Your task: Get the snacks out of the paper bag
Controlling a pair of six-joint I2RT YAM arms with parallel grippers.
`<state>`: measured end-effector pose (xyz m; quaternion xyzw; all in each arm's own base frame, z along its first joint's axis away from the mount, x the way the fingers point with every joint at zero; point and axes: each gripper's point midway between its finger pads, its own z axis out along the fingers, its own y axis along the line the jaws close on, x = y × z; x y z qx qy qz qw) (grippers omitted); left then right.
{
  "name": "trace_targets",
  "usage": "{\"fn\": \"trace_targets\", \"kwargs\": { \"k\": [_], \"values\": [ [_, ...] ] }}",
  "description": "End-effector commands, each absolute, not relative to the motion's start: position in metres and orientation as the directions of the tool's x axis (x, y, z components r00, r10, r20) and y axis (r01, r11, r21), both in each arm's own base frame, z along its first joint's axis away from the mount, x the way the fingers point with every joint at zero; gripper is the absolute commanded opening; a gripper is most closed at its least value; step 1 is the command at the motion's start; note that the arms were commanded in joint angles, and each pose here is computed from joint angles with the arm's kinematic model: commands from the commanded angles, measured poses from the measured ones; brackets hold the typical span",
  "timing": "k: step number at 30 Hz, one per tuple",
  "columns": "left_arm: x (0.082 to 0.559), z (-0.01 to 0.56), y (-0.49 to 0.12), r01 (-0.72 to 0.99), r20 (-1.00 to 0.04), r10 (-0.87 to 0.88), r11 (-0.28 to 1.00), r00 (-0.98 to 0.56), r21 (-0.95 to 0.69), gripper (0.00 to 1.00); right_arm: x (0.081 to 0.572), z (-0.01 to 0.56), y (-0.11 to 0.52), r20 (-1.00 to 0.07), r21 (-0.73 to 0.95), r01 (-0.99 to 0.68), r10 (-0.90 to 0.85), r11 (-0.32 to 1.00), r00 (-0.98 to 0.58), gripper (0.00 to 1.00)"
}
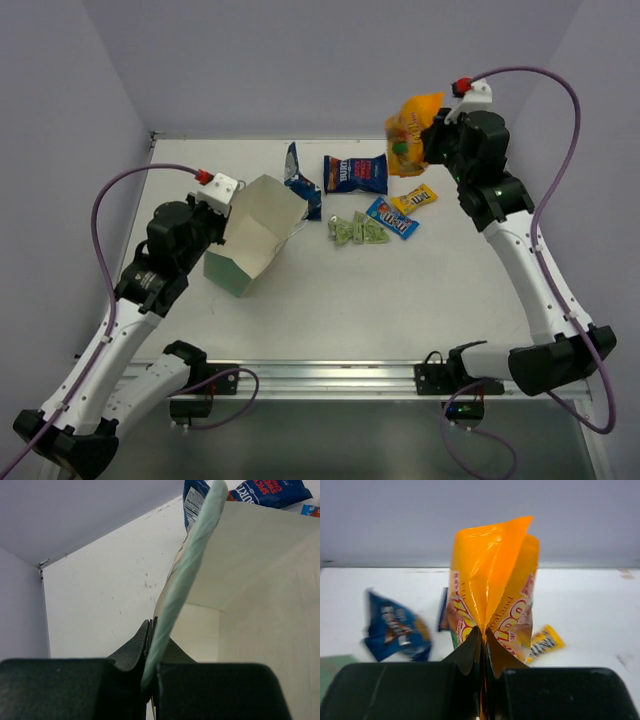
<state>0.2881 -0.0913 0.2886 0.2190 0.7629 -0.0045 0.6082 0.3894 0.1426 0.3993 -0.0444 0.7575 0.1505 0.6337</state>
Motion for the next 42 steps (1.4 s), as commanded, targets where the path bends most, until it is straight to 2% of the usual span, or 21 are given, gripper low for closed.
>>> {"fn": "trace_targets", "kwargs": {
  "k": [1,4,7,13,15,16,17,19,20,23,26,29,37,42],
  "values": [
    [0.291,0.294,-0.090,0.313,-0.941,0.296,0.920,-0.164,0.235,0.00,0.422,0.388,0.062,-0.967,0.213,0.043,0.216,0.976,-0.132,0.00],
    [0.291,0.295,-0.089,0.303,-0.942,0.289,0.925,-0.173,0.228,0.00,0.440,0.340,0.013,-0.958,0.162,0.228,0.209,0.960,-0.198,0.00],
    [0.291,0.293,-0.087,0.293,-0.941,0.283,0.930,-0.188,0.222,0.00,0.450,0.297,-0.022,-0.938,0.122,0.339,0.220,0.933,-0.268,0.00],
    [0.294,0.287,-0.089,0.285,-0.945,0.254,0.939,-0.208,0.190,0.00,0.467,0.215,-0.046,-0.874,0.049,0.404,0.235,0.913,-0.425,0.02],
    [0.295,0.286,-0.089,0.279,-0.945,0.245,0.943,-0.216,0.180,0.00,0.469,0.199,-0.044,-0.854,0.041,0.403,0.241,0.914,-0.460,0.14],
    [0.296,0.284,-0.090,0.278,-0.945,0.239,0.945,-0.225,0.173,0.00,0.466,0.190,-0.041,-0.835,0.042,0.392,0.248,0.919,-0.492,0.28],
    [0.297,0.284,-0.090,0.276,-0.945,0.233,0.947,-0.228,0.167,0.00,0.465,0.186,-0.039,-0.824,0.045,0.392,0.256,0.919,-0.505,0.36],
    [0.299,0.281,-0.092,0.274,-0.944,0.223,0.949,-0.242,0.154,0.00,0.460,0.191,-0.038,-0.818,0.057,0.396,0.270,0.917,-0.507,0.53],
    [0.300,0.280,-0.091,0.268,-0.943,0.220,0.952,-0.250,0.151,0.00,0.456,0.205,-0.038,-0.832,0.070,0.395,0.272,0.916,-0.484,0.68],
    [0.308,0.275,-0.082,0.218,-0.941,0.191,0.967,-0.279,0.132,0.00,0.447,0.236,-0.030,-0.851,0.118,0.358,0.281,0.926,-0.444,0.84],
    [0.319,0.274,-0.060,0.145,-0.941,0.144,0.984,-0.307,0.103,0.00,0.429,0.284,-0.017,-0.884,0.181,0.290,0.284,0.940,-0.371,0.92],
    [0.331,0.279,-0.039,0.048,-0.950,0.073,0.997,-0.302,0.061,0.00,0.407,0.328,-0.003,-0.915,0.229,0.212,0.284,0.950,-0.286,0.99],
    [0.378,0.296,-0.026,-0.033,-0.965,-0.010,0.999,-0.263,-0.002,0.00,0.352,0.397,0.042,-0.927,0.356,-0.074,0.342,0.932,-0.154,0.99],
    [0.401,0.290,-0.007,-0.090,-0.961,-0.057,0.995,-0.270,-0.033,0.00,0.330,0.411,0.054,-0.928,0.367,-0.147,0.349,0.919,-0.130,0.99]
  ]
}}
